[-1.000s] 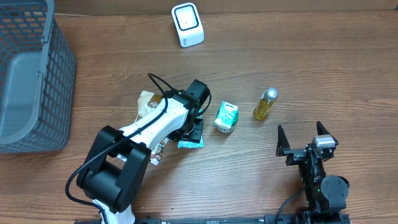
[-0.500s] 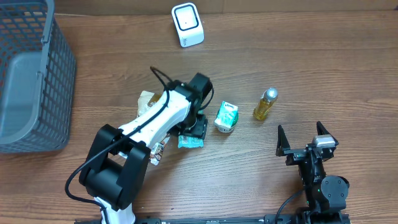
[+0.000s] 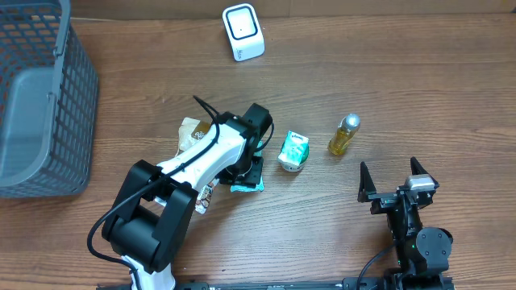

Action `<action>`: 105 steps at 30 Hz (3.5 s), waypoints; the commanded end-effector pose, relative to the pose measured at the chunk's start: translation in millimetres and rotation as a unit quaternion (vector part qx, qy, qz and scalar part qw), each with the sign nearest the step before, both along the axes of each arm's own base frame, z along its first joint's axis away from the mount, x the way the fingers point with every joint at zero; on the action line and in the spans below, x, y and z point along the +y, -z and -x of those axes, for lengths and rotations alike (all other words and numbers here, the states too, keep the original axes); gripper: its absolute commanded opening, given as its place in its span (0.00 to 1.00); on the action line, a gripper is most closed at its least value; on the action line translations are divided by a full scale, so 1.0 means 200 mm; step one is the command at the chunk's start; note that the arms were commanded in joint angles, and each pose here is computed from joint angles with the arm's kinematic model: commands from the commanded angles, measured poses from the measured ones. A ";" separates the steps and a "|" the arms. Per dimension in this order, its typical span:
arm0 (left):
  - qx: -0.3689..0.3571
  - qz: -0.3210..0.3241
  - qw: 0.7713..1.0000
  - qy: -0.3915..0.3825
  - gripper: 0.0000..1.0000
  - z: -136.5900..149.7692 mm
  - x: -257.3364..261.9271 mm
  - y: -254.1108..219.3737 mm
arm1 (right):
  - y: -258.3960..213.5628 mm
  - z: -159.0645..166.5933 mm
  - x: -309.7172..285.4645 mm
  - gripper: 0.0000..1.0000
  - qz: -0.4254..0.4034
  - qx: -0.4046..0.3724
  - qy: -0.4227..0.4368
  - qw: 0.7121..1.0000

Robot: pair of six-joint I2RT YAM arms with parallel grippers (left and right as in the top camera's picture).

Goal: Scan the item barcode

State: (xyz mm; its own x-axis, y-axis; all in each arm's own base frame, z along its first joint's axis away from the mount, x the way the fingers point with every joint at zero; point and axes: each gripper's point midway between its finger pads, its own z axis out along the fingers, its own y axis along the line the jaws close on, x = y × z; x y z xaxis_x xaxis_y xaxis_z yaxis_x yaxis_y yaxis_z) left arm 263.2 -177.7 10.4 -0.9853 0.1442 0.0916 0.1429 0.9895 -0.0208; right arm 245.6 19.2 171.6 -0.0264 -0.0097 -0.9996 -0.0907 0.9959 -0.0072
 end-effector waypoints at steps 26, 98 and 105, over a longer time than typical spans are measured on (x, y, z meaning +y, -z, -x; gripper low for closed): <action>-0.136 0.016 0.990 -0.034 0.79 -0.29 -0.04 -0.34 | 0.01 0.00 0.01 1.00 0.001 -0.002 -0.003 1.000; 0.065 -0.003 0.978 -0.198 0.43 -0.06 0.72 -0.06 | 0.01 0.00 0.01 1.00 0.001 -0.002 -0.003 1.000; 0.017 0.012 0.982 -0.185 0.51 -0.19 0.71 -0.24 | 0.01 0.00 0.01 1.00 0.000 -0.002 -0.003 1.000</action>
